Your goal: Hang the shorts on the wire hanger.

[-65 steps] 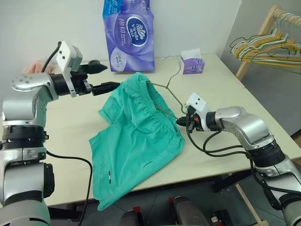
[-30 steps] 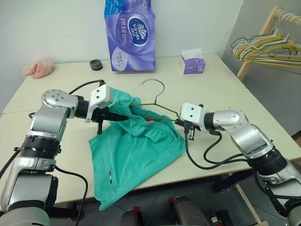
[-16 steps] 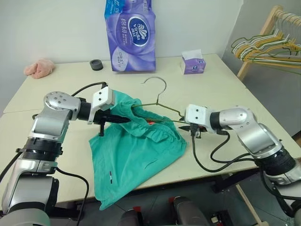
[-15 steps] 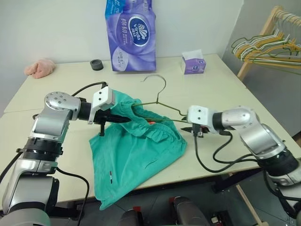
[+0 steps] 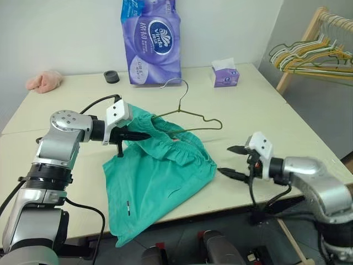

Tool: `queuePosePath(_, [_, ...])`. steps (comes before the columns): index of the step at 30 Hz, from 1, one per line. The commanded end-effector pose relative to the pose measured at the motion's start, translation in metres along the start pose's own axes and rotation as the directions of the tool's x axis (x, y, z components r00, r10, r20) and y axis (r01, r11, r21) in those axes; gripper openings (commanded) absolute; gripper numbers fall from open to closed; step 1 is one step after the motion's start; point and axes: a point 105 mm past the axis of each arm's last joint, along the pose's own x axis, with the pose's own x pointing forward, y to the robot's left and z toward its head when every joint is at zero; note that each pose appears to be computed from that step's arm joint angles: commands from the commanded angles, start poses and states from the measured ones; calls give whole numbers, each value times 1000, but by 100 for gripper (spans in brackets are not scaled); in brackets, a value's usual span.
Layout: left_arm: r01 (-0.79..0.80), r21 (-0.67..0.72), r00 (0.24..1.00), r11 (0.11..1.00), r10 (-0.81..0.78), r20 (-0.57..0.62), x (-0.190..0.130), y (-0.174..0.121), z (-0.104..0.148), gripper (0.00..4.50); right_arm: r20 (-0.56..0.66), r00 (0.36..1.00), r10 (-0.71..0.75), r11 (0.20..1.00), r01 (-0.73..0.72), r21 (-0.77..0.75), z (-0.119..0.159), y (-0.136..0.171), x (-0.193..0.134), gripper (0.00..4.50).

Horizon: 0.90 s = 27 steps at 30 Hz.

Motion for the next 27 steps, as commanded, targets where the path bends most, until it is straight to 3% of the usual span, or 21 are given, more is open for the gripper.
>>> queuePosePath(1, [-36,40,999,999,34,34,-8,8,15,0,36,997,-68,997,69,-25,6,0,6,446])
queuePosePath(4, [-38,42,999,998,36,37,-8,8,16,0,41,987,-153,986,155,-53,0,-8,19,446])
queuePosePath(14, [-49,40,998,998,47,46,-8,10,17,0,37,987,-157,987,155,46,-12,2,61,446])
queuePosePath(18, [-56,37,997,998,54,51,-8,10,16,0,44,983,-176,981,172,85,-10,-2,65,361])
queuePosePath(27, [-81,14,994,997,79,79,-12,10,18,0,50,956,-290,955,285,78,-10,-23,58,50])
